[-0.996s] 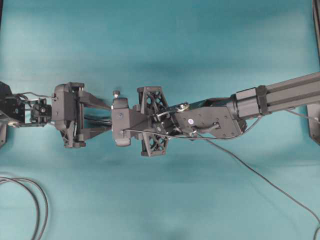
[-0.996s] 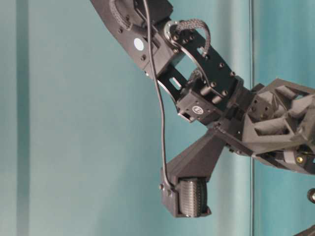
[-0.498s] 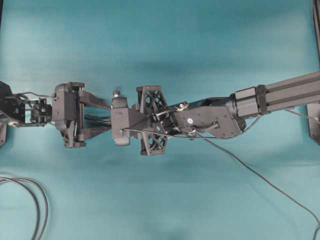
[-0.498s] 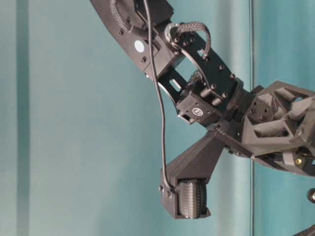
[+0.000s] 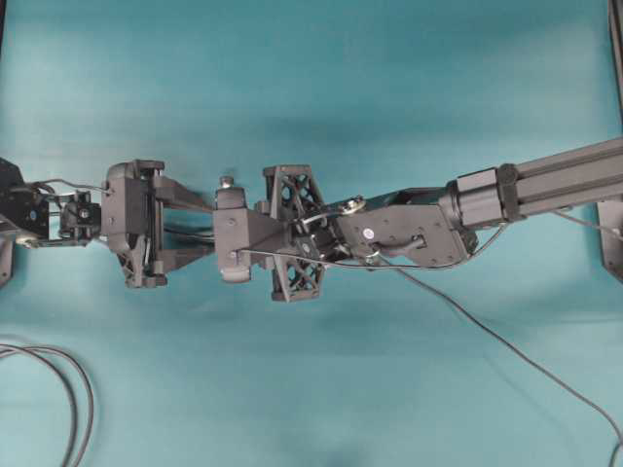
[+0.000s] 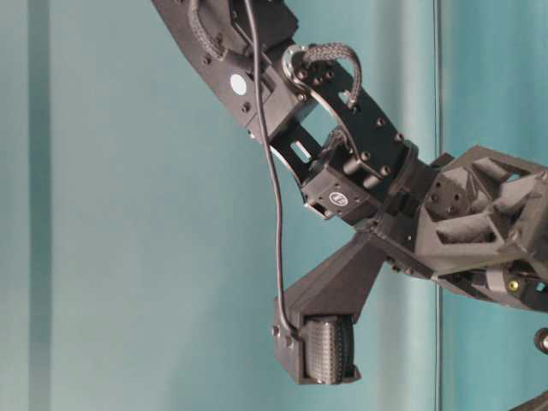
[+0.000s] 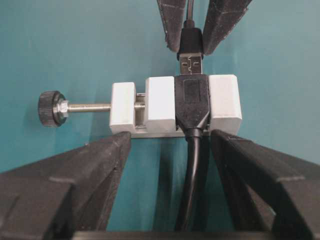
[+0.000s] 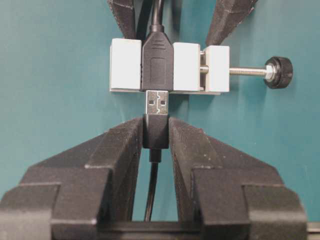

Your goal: Insert the USB cable into the female connector supported by the left arm.

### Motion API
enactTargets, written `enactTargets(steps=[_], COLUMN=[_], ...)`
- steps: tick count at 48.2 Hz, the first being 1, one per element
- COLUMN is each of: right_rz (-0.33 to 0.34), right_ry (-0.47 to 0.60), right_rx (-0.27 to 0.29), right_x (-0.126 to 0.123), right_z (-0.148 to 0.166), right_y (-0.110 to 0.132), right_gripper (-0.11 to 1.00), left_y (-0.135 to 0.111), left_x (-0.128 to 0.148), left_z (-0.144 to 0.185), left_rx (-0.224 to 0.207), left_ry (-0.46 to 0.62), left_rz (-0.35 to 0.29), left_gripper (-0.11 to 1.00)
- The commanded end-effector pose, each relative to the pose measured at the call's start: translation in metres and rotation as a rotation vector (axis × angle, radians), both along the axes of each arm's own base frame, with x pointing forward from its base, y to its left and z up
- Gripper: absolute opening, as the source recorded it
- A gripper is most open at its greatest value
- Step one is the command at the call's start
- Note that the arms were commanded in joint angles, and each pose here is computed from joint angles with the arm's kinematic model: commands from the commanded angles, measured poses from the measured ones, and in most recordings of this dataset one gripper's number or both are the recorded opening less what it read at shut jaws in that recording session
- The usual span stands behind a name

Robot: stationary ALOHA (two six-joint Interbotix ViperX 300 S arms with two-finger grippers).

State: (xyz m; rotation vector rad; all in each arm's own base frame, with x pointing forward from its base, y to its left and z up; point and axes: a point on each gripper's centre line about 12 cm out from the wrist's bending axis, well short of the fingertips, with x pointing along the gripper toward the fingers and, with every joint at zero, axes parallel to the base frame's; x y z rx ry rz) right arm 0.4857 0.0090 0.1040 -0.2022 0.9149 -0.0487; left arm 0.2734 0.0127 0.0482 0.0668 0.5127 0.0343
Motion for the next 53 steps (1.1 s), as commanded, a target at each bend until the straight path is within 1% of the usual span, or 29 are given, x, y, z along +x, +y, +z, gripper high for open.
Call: enactTargets(steps=[1,17,37,53], right_rz=[0.008,0.011,0.028,0.03], right_ry=[-0.055,-0.052,-0.069,-0.077], right_rx=[0.002,0.005,0.003,0.003], right_x=[0.009,0.0092,0.012,0.0139], right_z=[0.0175,0.0137,0.0166,0.0191], right_y=[0.0004,0.0008,0.0027,0.0036], right_gripper=[0.22,0.22,0.22,0.22], left_y=[0.0035,0.0035,0.0037,0.0039], left_x=[0.0053,0.0053,0.0097,0.0124], left_z=[0.005,0.0049,0.0062,0.0074], left_rx=[0.013,0.015,0.019,0.019], left_ry=[-0.03,-0.028,-0.034,-0.042], left_rz=[0.007,0.006,0.004,0.004], left_gripper=[0.76,0.76,0.76,0.76])
